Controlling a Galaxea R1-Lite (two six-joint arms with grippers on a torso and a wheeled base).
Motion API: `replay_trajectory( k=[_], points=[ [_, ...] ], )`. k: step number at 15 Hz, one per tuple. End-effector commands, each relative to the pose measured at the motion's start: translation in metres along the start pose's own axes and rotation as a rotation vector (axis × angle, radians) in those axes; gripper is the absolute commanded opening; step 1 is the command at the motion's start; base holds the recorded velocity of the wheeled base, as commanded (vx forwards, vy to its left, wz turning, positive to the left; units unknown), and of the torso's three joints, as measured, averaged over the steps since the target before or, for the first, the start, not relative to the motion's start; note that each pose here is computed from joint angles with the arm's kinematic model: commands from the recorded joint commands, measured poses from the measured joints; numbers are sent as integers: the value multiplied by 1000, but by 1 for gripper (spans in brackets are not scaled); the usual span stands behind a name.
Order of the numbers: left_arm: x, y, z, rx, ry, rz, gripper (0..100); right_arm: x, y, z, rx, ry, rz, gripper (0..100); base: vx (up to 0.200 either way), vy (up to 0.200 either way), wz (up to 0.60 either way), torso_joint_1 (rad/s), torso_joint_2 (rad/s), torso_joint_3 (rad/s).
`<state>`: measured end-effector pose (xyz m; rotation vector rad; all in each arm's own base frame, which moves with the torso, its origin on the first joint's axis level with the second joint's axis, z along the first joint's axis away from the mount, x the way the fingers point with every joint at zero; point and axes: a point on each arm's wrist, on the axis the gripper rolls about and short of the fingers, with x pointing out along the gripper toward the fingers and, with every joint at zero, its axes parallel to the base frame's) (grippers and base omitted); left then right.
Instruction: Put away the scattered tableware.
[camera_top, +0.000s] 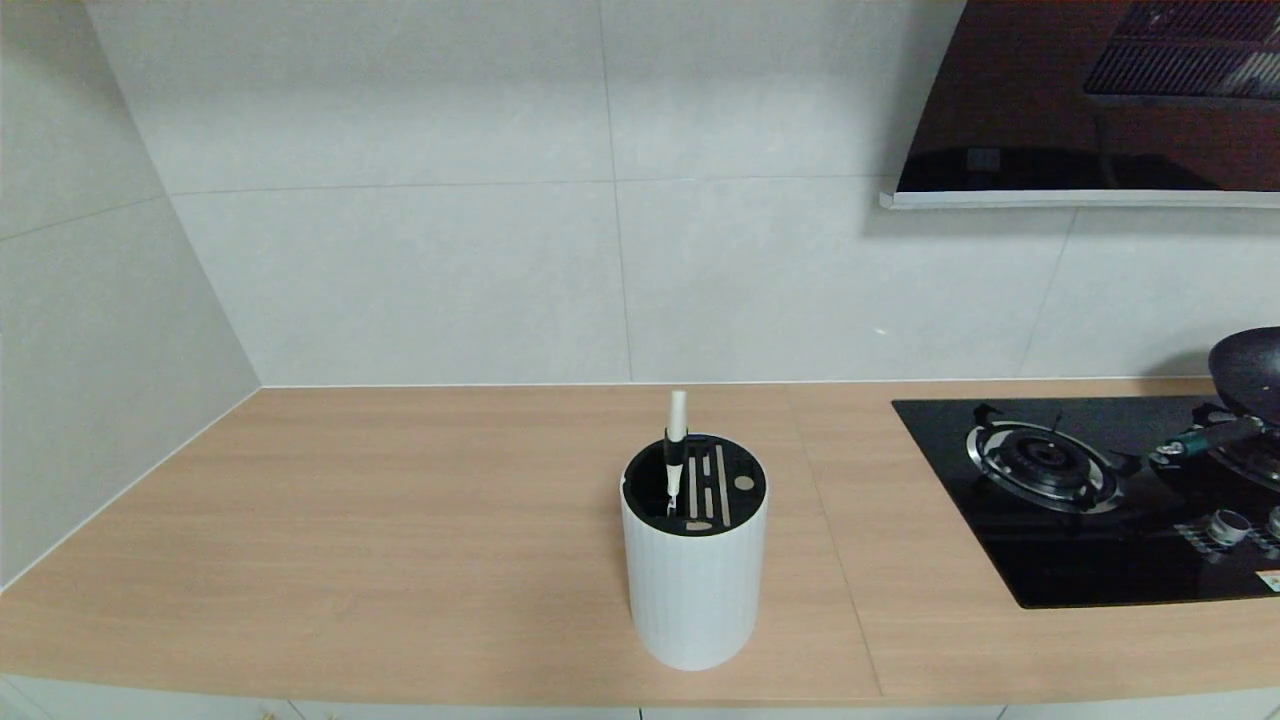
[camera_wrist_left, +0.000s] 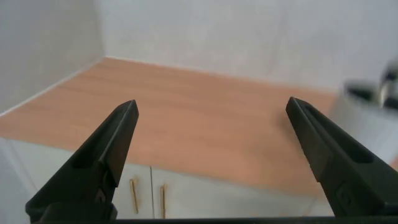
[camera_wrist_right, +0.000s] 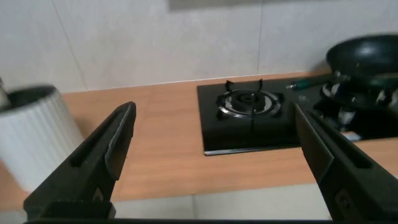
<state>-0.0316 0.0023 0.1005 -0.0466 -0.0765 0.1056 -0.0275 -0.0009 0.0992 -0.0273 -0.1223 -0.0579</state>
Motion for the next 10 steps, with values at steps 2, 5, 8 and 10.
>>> replay_trajectory(
  k=[2, 5, 8, 10],
  points=[
    [7, -1, -25, 67, 67, -74, 100, 2, 2, -21, -41, 94, 38, 100, 0, 0, 0, 0, 0, 0],
    [7, -2, -26, 76, 78, -91, 100, 2, 3, -24, -25, 125, 111, 100, 0, 0, 0, 0, 0, 0],
    [7, -2, -26, 64, 78, -91, 100, 2, 3, -25, 33, 129, 107, 100, 0, 0, 0, 0, 0, 0],
    [7, -2, -26, 64, 78, -91, 100, 2, 3, -25, 30, 129, 109, 100, 0, 0, 0, 0, 0, 0]
  ],
)
